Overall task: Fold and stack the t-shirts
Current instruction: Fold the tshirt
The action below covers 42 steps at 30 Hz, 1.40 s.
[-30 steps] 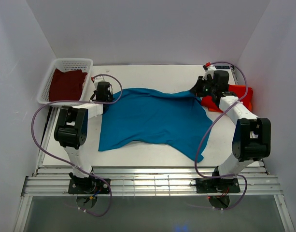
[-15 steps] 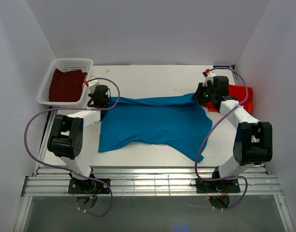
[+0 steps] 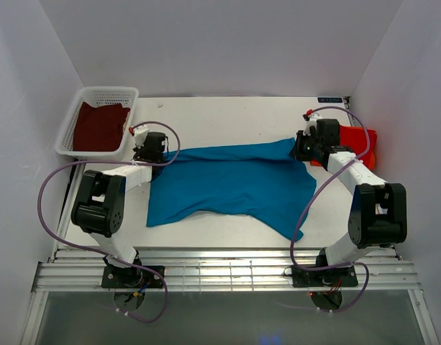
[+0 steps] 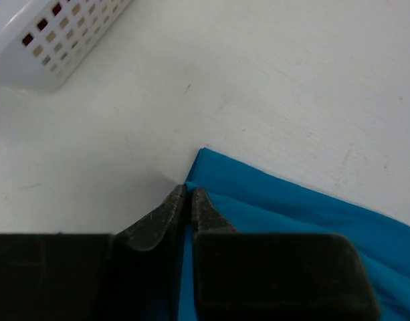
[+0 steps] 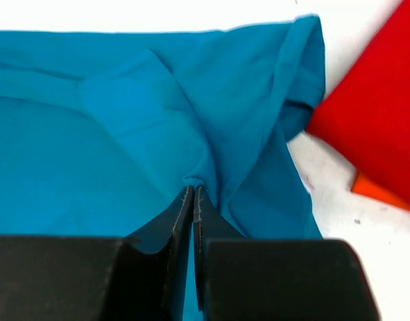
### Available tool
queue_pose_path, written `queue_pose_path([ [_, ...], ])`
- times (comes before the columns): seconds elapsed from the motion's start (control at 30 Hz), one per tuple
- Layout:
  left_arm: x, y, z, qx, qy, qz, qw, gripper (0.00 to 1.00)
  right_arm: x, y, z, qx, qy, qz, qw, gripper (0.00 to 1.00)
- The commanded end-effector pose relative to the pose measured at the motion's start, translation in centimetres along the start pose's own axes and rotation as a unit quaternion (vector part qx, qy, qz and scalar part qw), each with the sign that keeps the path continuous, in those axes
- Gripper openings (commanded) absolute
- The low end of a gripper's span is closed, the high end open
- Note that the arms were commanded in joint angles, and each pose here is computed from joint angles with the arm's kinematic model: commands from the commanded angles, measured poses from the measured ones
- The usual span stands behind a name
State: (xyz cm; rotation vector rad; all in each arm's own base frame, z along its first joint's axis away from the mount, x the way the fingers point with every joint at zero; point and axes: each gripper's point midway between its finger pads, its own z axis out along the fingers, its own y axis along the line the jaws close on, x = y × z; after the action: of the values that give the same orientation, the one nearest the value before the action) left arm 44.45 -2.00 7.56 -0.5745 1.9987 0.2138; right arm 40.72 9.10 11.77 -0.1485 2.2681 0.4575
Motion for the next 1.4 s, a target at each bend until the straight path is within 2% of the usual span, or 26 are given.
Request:
queue_pose_path([
  [0.0,-0.9,2.4,-1.5,-0.073,0.006,-0.006,0.997,0.22,1.4,-1.1,-1.0,0.040,0.024,0.004,0.999,0.08],
  [0.03,-0.4,3.2,-1.8,-0.096,0.013,0.002,0.995,0.39,2.1,-1.3,-1.1,0.045,0.033,0.007,0.998,0.08],
  [0.1,-0.9,3.4,-2.4,-0.111,0.009,0.003,0.994,0.55,3.0,-1.7,-1.3,0.060,0.043,0.012,0.997,0.15],
  [0.13,-1.1,3.5,-2.7,-0.116,0.006,0.005,0.993,0.61,3.1,-1.8,-1.6,0.064,0.042,0.014,0.997,0.30],
  [0.17,-1.0,3.6,-3.2,-0.125,0.004,0.004,0.992,0.66,3.4,-2.1,-1.7,0.073,0.045,0.013,0.996,0.36],
  [0.23,-1.6,3.5,-3.9,-0.123,-0.001,-0.007,0.992,0.67,2.7,-2.1,-2.4,0.080,0.030,0.011,0.996,0.44],
  [0.33,-2.9,2.7,-4.3,-0.110,-0.018,-0.036,0.993,0.64,0.4,-1.8,-2.8,0.076,-0.008,0.000,0.997,0.48],
  [0.43,-3.8,0.6,-3.2,-0.082,-0.020,-0.036,0.996,0.44,-1.4,-1.3,-1.7,0.058,-0.015,-0.001,0.998,0.47],
  [0.47,-3.9,0.1,-2.8,-0.077,-0.018,-0.034,0.996,0.26,-1.8,-0.9,-1.2,0.044,-0.015,-0.001,0.999,0.46],
  [0.6,-3.5,-2.8,-0.2,-0.055,-0.007,-0.017,0.998,0.00,-3.2,-1.3,2.2,0.030,-0.016,0.012,0.999,0.39],
  [0.67,-2.8,-4.2,1.3,-0.048,0.005,-0.004,0.999,0.00,-3.9,-1.6,3.4,0.027,-0.022,0.017,0.999,0.21],
  [0.73,-2.1,-4.8,2.1,-0.045,0.020,0.006,0.999,0.00,-4.3,-1.9,5.1,0.023,-0.017,0.018,0.999,0.08],
  [0.9,-0.2,-5.2,3.1,-0.050,0.053,0.018,0.997,0.00,-2.6,-2.7,7.7,0.023,0.038,0.037,0.998,0.08],
  [1.1,2.2,-4.3,3.7,-0.069,0.086,0.035,0.993,0.00,-0.5,-2.8,8.2,0.021,0.058,0.043,0.997,0.08],
  [1.2,3.9,-3.0,4.5,-0.091,0.119,0.041,0.988,0.00,0.2,-2.9,8.7,0.020,0.069,0.046,0.996,0.08],
  [1.37,5.1,0.1,6.0,-0.118,0.150,0.013,0.982,0.00,1.4,-2.6,10.5,0.013,0.092,0.051,0.994,0.08],
])
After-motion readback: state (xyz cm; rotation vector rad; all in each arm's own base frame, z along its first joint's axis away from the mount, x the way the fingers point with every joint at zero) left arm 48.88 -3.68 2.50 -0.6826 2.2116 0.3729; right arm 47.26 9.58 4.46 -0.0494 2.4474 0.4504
